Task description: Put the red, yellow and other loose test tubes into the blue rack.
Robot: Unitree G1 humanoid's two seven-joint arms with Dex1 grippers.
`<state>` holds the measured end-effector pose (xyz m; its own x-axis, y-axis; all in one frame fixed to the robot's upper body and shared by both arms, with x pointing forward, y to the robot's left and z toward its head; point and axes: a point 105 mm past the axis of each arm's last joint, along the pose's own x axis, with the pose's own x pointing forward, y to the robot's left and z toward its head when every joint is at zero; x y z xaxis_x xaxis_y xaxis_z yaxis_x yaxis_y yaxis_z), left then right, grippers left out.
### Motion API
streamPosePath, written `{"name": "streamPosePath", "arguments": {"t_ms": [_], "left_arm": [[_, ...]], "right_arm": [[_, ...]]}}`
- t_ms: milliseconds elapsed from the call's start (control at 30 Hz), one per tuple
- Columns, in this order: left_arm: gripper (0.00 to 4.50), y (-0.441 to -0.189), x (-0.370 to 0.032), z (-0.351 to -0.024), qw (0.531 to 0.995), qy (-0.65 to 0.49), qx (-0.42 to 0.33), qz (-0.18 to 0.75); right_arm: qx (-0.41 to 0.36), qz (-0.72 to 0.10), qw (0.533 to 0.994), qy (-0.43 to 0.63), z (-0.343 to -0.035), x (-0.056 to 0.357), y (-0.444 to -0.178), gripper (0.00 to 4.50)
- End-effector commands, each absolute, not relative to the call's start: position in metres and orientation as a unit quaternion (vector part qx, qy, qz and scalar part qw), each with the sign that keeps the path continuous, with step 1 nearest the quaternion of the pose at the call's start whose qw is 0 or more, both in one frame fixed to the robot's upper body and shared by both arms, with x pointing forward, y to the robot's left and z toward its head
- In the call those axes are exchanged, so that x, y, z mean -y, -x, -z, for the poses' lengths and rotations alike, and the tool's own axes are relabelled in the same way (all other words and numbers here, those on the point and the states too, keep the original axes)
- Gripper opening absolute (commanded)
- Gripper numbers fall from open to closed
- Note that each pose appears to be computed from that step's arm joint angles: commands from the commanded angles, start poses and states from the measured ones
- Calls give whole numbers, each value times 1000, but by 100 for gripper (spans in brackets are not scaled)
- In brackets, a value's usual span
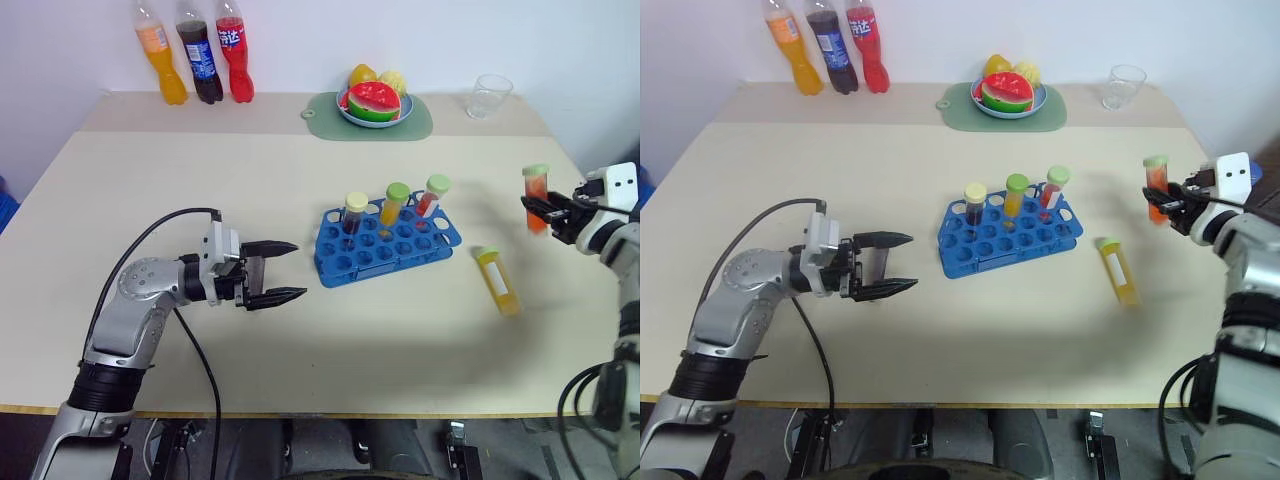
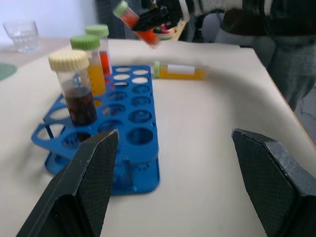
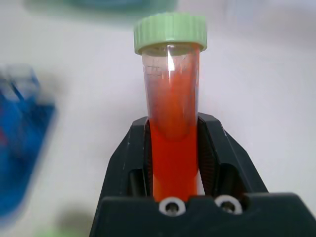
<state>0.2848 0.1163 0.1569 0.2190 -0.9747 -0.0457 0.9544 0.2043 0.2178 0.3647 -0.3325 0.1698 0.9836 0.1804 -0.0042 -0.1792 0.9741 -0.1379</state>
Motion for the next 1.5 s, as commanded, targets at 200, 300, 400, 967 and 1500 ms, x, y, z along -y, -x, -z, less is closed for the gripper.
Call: {"name": "streamPosePath", "arguments": {"t_ms": [200,300,400,967,1500], "left_arm": [[379,-292,-111,-165,755,-116,67,642],[379,-294,-111,-165,753,-116,67,644],[379,-295,-110,-166,749,-114,67,649],[379,-293,-112,-164,760,-109,67,638],[379,-290,-114,-164,768,-108,68,628]], "right_arm": [[181,-42,980,66,-185,272,-331,75],[220,-58,974,18,-186,254,-324,75],[248,-64,967,-12,-189,243,-325,75],[231,-104,967,-15,-155,203,-340,75],[208,-101,973,-16,-133,203,-337,75]]}}
